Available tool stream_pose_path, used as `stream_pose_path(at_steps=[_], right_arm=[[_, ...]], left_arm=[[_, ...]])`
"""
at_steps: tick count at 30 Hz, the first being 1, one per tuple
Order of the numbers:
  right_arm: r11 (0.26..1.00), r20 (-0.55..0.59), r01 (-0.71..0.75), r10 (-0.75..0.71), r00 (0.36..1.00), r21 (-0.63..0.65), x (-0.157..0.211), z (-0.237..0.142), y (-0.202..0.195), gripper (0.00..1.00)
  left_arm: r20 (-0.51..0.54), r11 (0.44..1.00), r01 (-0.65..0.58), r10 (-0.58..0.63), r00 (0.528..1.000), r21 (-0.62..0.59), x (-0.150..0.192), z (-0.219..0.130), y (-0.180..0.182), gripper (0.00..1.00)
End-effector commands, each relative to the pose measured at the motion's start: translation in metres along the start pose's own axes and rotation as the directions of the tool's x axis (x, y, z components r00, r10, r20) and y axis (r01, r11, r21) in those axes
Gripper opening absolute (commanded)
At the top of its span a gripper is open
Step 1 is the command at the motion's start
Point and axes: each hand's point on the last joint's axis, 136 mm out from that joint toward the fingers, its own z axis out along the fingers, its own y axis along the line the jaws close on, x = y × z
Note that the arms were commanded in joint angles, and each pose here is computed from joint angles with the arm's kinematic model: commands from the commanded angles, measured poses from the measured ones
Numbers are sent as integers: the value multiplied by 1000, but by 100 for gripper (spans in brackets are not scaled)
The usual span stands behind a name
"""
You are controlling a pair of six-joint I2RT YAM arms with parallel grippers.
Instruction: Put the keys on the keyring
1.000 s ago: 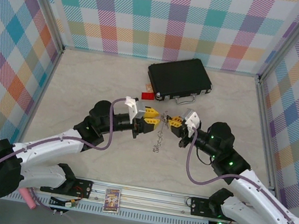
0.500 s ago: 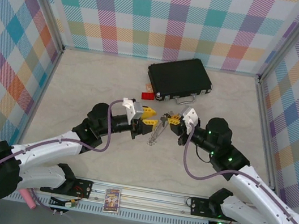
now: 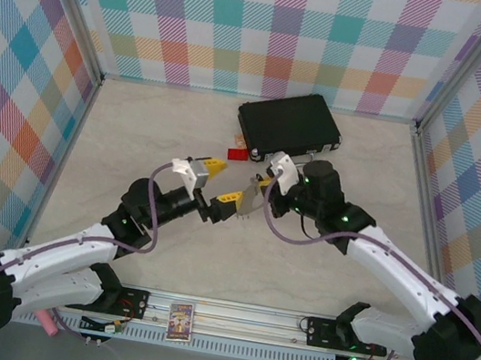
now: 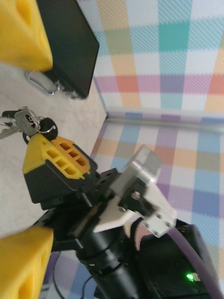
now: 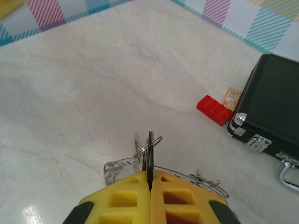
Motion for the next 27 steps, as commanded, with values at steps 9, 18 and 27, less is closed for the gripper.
stream_pose_path(at_steps=[9,18,27], right_arm=[[999,49,6,-4,999,-43,-43,77,-17,0],[997,80,17,-11,997,-79,-74,123,-26,0],[993,57,-1,8,998,-120,-61,135,-23,0]], left_arm=[[140,958,41,-1,990,-283,-27,-56,41,100],[160,949,44,7,987,-313,-26,-66,45,100],[187,937,41,26,982,-347,-32,-75,50,100]])
